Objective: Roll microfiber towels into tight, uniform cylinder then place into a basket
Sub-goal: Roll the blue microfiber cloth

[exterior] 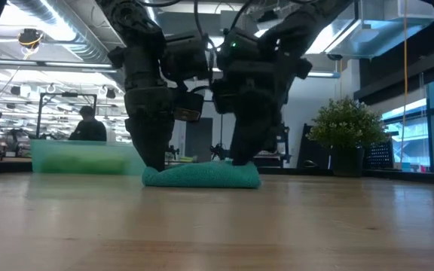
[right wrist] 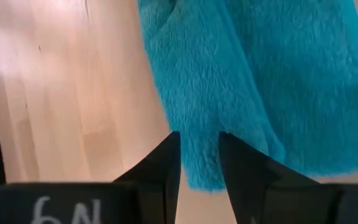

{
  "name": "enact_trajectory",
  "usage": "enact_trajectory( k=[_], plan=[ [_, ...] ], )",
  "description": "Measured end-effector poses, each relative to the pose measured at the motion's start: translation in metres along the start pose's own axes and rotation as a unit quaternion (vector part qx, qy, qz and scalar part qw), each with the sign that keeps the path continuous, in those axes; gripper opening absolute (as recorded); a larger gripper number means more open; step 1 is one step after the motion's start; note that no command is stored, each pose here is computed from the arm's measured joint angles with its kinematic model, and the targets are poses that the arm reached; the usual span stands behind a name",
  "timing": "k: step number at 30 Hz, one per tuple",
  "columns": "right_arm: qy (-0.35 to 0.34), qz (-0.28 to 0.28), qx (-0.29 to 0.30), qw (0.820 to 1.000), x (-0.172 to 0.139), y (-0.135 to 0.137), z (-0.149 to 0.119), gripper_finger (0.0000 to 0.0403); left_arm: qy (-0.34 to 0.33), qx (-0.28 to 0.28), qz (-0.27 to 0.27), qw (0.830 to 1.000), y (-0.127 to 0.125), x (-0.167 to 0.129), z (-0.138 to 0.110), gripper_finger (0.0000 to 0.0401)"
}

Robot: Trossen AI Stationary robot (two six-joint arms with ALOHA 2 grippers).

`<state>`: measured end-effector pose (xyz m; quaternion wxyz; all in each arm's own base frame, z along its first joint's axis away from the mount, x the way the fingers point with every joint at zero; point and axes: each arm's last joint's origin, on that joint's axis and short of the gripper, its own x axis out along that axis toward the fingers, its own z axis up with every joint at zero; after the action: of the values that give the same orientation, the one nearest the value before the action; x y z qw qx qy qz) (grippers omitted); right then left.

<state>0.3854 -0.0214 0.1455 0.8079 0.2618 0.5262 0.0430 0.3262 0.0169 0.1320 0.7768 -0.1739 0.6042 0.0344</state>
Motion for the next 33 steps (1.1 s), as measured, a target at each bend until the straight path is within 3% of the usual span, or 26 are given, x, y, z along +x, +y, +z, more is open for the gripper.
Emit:
enact_trajectory(
  k=[5, 13, 22, 33],
  plan=[
    [0.004, -0.014, 0.000, 1.000, 0.008, -0.006, -0.001, 0.0110, 0.003, 0.000, -0.004, 1.000, 0.000, 0.000, 0.000, 0.0003],
    [0.003, -0.023, -0.023, 0.999, 0.008, -0.006, -0.001, 0.0110, 0.000, 0.003, 0.018, 1.000, -0.001, 0.001, -0.001, 0.0042],
    [0.004, -0.035, -0.035, 0.999, 0.009, -0.008, -0.001, 0.0110, -0.005, -0.005, 0.002, 1.000, 0.002, -0.005, 0.001, 0.0066],
    [0.006, -0.038, -0.033, 0.999, 0.016, -0.013, -0.005, 0.0110, -0.039, -0.014, 0.067, 0.997, 0.008, -0.061, -0.009, 0.0066]
  ],
)
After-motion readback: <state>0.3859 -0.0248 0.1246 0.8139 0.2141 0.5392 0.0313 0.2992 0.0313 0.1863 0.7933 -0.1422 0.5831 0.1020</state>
